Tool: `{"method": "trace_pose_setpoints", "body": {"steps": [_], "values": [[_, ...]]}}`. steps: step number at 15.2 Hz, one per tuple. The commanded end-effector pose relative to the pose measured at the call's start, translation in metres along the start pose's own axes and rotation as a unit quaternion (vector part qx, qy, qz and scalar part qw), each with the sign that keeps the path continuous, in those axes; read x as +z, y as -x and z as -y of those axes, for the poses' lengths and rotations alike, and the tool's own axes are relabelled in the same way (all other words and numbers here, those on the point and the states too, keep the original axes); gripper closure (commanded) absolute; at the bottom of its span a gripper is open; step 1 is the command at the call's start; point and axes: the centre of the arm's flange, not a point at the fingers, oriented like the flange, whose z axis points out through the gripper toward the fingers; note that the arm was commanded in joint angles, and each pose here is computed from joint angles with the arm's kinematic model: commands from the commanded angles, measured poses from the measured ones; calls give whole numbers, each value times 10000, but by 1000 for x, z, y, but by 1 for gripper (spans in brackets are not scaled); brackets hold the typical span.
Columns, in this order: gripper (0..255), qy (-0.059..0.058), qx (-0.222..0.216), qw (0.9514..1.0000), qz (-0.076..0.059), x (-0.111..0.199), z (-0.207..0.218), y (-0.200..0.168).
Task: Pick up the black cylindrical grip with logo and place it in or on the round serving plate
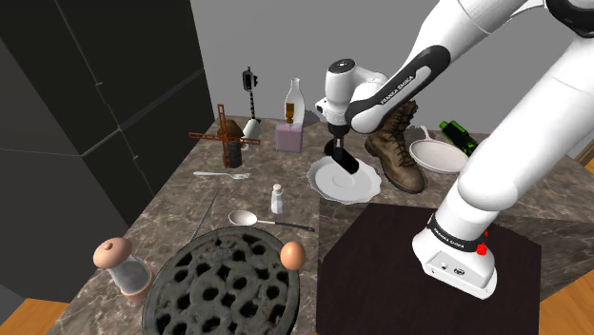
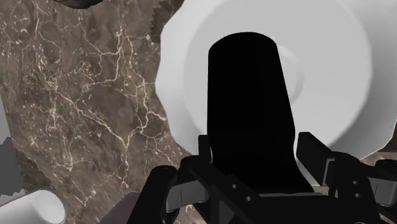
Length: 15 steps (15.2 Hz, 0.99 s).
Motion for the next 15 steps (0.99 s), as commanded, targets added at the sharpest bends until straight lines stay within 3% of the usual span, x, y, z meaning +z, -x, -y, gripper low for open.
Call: {"method": "trace_pose_setpoints", "body": {"steps": [1, 15], "values": [[255, 2, 0, 10000, -3, -5, 8, 12], [255, 2, 0, 10000, -3, 65, 28, 5]]}}
